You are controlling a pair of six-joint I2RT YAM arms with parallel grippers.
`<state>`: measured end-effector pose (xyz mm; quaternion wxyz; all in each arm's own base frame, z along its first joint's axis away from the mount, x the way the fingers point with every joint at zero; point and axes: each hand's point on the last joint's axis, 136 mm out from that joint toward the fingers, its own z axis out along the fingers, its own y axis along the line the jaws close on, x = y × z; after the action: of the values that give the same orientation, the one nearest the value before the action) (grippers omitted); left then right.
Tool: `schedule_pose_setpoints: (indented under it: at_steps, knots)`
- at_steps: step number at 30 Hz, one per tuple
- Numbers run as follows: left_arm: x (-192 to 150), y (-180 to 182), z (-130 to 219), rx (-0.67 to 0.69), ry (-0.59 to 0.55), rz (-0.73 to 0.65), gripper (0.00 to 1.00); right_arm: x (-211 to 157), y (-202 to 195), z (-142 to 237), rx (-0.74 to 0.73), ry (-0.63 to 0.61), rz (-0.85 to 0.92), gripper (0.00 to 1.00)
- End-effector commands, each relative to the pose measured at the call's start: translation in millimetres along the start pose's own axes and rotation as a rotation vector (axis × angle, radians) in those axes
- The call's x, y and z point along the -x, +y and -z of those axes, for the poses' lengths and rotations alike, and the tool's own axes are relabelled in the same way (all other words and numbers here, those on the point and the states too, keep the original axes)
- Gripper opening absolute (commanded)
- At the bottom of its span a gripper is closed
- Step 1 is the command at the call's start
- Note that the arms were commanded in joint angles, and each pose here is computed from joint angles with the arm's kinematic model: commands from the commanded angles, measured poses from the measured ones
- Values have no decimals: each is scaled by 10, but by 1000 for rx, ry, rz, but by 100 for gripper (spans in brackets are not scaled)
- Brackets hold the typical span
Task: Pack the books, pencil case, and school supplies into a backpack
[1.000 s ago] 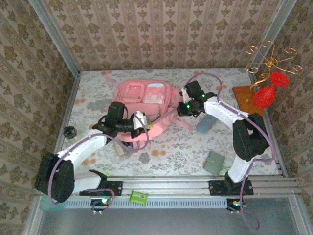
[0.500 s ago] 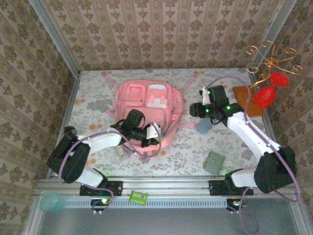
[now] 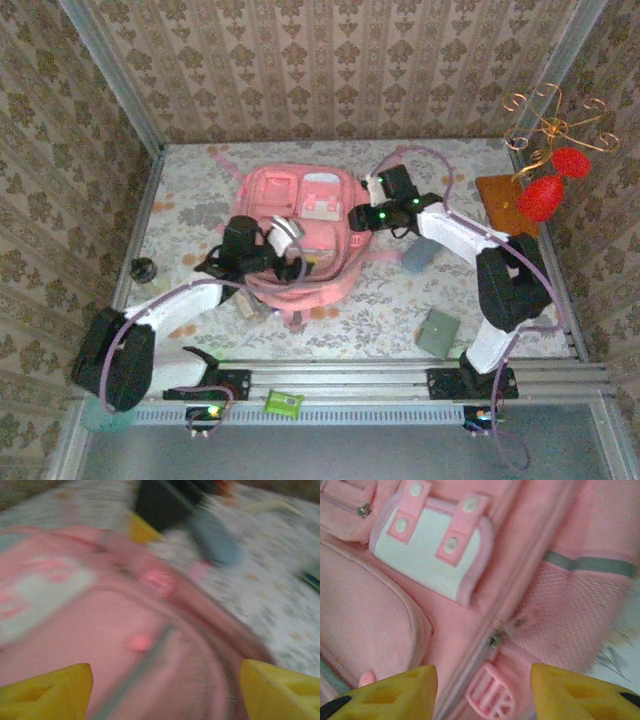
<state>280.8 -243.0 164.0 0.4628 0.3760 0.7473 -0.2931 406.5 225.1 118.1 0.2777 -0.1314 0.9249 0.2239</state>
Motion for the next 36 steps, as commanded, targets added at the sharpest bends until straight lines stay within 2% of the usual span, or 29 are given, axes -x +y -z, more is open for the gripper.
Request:
schedule_pose_setpoints:
  at_steps: [1, 2, 3, 6, 10, 13, 15, 19, 22, 26, 31, 36]
  knots:
    - [-118, 815, 358, 435, -25, 480, 83, 75, 30, -206, 12, 17, 12, 53]
    - [-302, 980, 485, 555, 25, 583, 84, 93, 23, -261, 15, 19, -6, 54]
    - [-456, 1061, 562, 612, 77, 656, 84, 126, 17, -305, 16, 16, -21, 56]
    - [-715, 1158, 599, 676, 176, 724, 84, 268, -72, -393, 1, -12, -79, 60]
    - [-826, 1209, 347, 616, 244, 769, 84, 371, -238, -622, -50, 2, -175, 63]
    - [-821, 1275, 73, 552, 266, 794, 80, 394, -322, -823, -69, 1, -244, 60]
    - [-733, 1318, -114, 496, 251, 804, 79, 438, -321, -914, -52, -9, -281, 55]
    - [-510, 1497, -409, 443, 235, 776, 78, 470, -388, -903, -74, -34, -325, 32]
    - [-431, 1716, -586, 445, 243, 757, 78, 495, -388, -743, -69, -80, -344, 13]
    - [-348, 2036, -794, 451, 249, 741, 78, 413, -359, -548, -54, -134, -391, 0]
    - [-238, 2368, -1035, 455, 237, 726, 78, 278, -285, -343, -16, -198, -469, 0]
    - [26, 2639, -1156, 466, 215, 689, 78, 241, -237, -220, -31, -230, -469, 2]
